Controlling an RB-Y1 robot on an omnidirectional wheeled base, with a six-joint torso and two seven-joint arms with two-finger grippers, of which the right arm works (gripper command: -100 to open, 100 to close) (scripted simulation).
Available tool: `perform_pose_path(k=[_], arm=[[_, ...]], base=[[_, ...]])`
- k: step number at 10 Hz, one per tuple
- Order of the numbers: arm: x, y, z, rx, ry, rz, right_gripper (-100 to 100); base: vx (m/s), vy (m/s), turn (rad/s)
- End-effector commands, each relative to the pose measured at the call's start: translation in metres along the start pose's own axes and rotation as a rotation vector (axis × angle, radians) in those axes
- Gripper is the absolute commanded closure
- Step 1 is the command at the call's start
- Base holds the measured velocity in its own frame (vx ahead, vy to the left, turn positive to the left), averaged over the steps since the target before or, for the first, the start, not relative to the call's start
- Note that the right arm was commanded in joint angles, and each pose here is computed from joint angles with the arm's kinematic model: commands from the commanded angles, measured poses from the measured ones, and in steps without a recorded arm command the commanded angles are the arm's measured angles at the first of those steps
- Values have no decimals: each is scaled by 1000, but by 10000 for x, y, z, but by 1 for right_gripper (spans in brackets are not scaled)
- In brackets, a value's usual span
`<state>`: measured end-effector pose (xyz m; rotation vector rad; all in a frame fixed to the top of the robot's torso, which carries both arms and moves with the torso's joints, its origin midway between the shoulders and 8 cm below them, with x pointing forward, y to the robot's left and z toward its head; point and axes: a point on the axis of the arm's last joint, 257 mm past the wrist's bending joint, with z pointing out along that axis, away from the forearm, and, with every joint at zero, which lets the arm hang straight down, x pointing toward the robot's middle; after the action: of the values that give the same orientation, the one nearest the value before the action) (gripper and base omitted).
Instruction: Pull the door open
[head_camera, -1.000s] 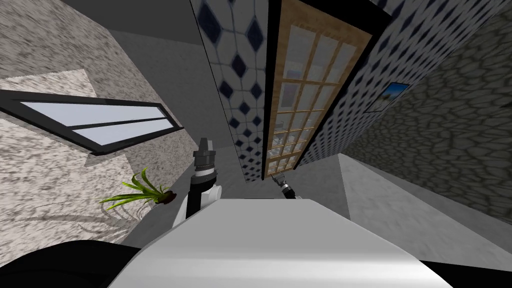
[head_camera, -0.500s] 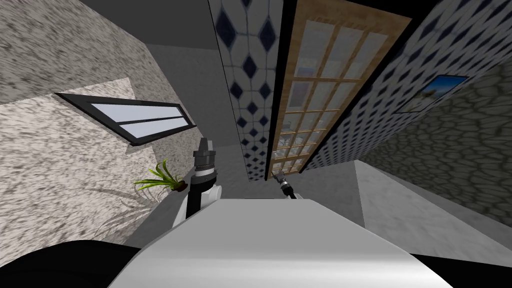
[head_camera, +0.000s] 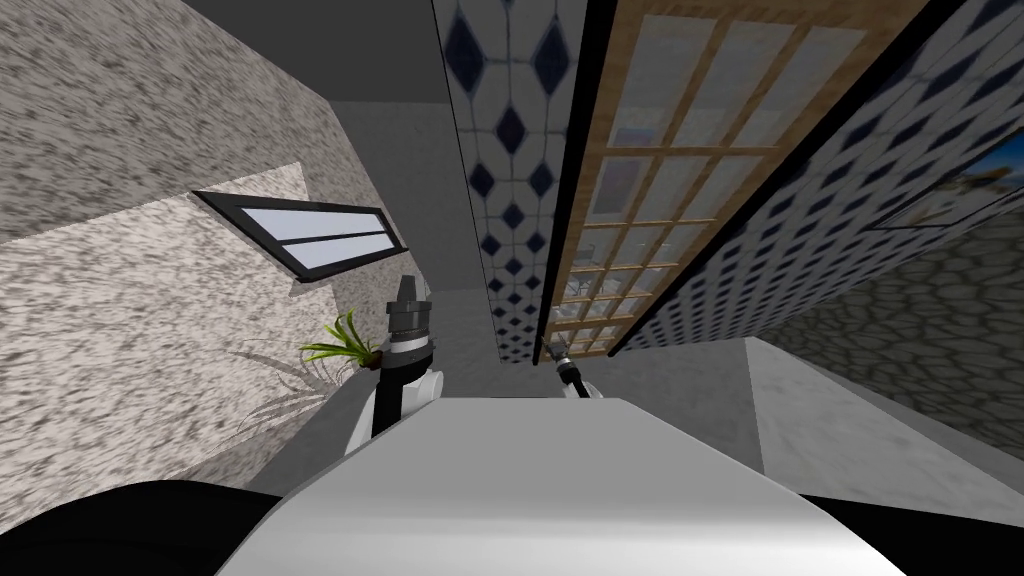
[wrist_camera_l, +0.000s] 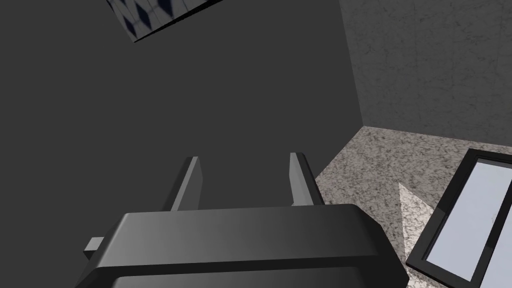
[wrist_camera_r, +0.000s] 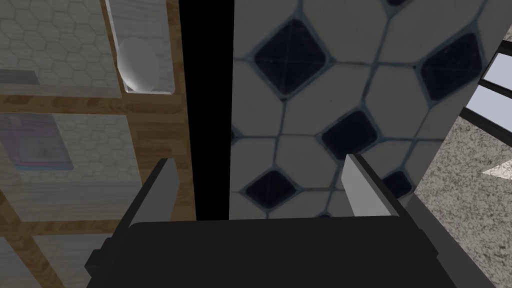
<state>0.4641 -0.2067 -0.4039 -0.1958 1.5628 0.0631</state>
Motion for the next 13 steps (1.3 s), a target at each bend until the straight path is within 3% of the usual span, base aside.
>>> perform_pose_path(k=[1, 7, 10, 11, 12, 13], arm=[[-23, 52, 81, 25, 0, 19, -100], [-69, 331, 241, 60, 2, 85, -100], [-81, 410, 267, 63, 2, 100, -100], [-16, 449, 206, 55, 16, 100, -100], [-16, 449, 206, 55, 16, 100, 100], [-16, 449, 206, 55, 16, 100, 100]], base=[[137, -105, 112], [180, -144, -19], [181, -91, -78], [46, -26, -5], [-38, 13, 17], [-19, -4, -63]])
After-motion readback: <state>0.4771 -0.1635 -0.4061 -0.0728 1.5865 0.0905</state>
